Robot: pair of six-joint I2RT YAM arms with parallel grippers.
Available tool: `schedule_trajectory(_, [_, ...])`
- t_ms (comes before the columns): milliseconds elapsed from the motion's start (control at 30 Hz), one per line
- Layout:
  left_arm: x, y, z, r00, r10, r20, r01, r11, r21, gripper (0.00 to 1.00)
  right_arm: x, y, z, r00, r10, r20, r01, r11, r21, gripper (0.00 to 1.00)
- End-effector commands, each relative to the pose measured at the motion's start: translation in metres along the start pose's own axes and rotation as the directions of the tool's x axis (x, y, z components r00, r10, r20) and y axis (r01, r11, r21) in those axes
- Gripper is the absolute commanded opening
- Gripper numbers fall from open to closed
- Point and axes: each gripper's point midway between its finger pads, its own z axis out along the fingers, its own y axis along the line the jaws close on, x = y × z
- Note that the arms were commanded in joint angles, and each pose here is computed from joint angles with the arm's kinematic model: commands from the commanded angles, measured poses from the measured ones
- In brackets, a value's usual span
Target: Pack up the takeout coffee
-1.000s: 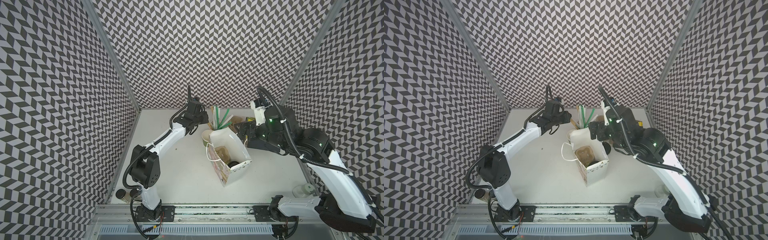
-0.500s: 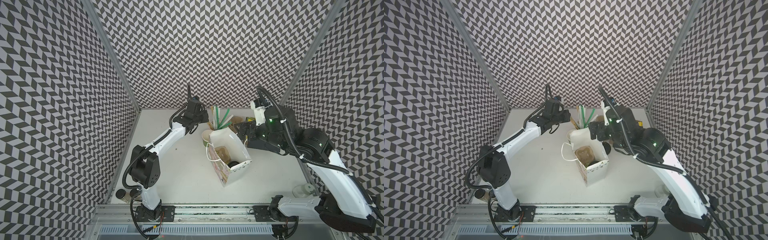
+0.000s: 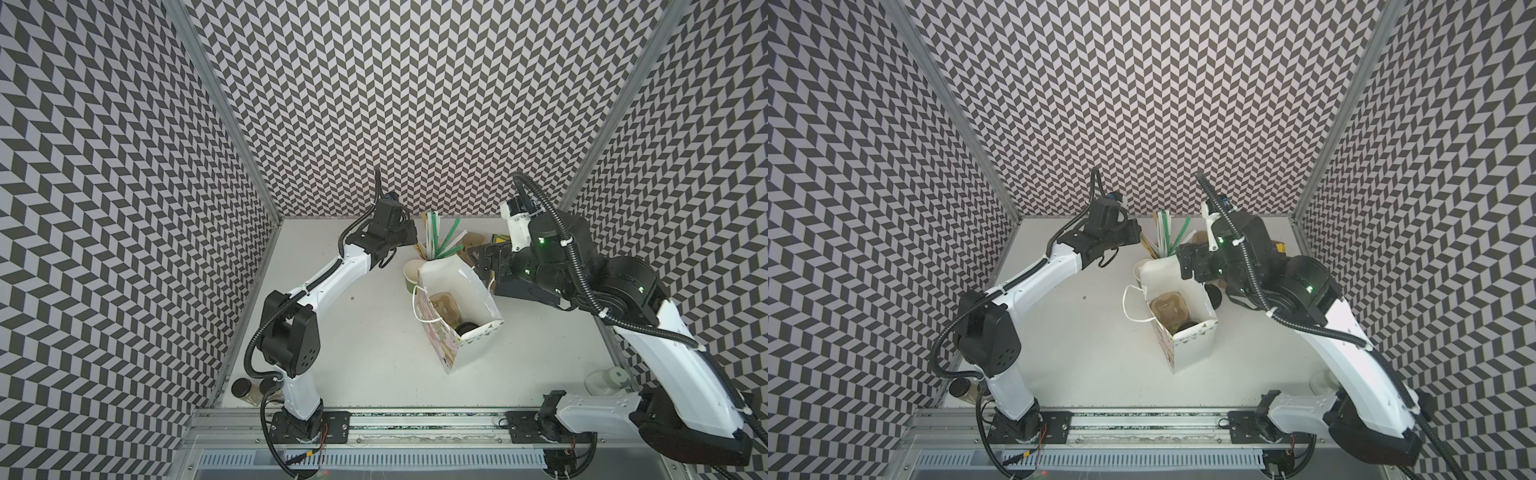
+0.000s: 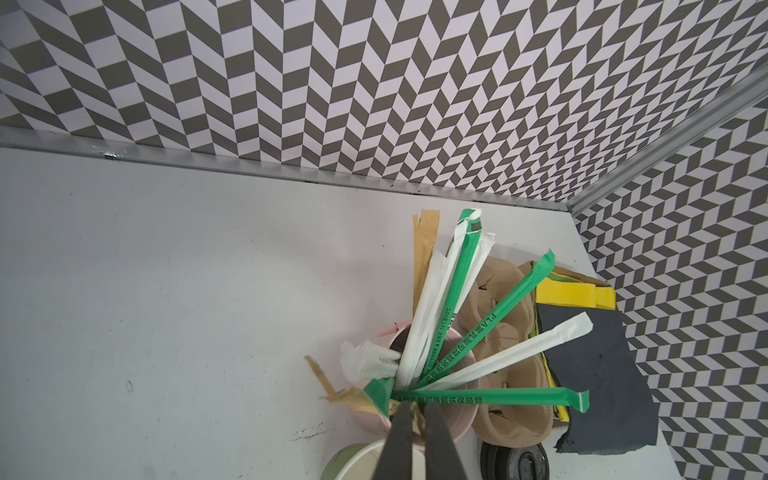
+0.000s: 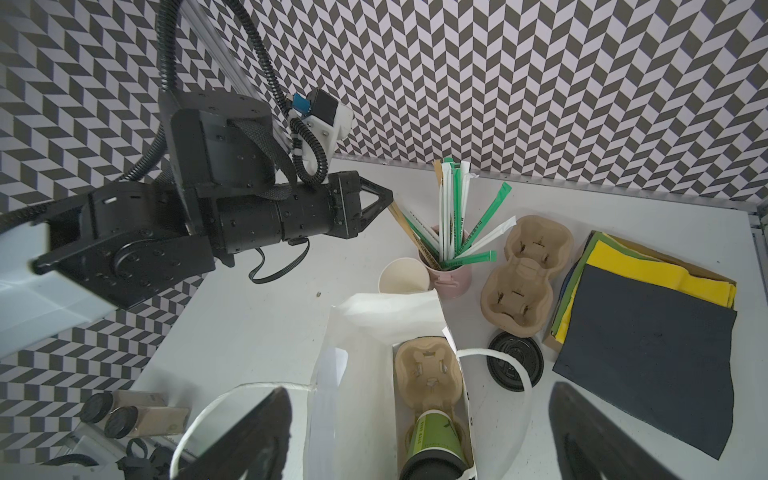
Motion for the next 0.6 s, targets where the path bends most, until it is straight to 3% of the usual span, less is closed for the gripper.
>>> schedule_trajectory(0, [-0.015, -0.014, -0.013, 0.999, 0.003, 0.046, -0.005, 0.999, 0.032, 0.14, -0.004, 0.001, 0.001, 1.0, -0.006, 0.014, 0.006, 1.0, -0.006, 0.94])
schedule_trajectory(200, [-0.017, -0.014, -0.013, 0.999, 0.002, 0.051, -0.003, 1.0, 0.03, 0.08, -0.004, 0.001, 0.0, 1.0, -0.006, 0.015, 0.006, 1.0, -0.006, 0.94])
schedule_trajectory(300, [-0.021, -0.018, -0.017, 0.998, -0.003, 0.06, 0.0, 0.999, 0.043, 0.0, -0.005, 0.001, -0.001, 1.0, -0.005, 0.016, 0.006, 1.0, -0.005, 0.94])
schedule_trajectory(567, [-0.038, -0.033, -0.033, 0.994, -0.005, 0.108, -0.004, 0.997, 0.077, 0.0, -0.006, -0.004, -0.001, 1.0, 0.004, 0.029, -0.004, 1.0, 0.021, 0.94])
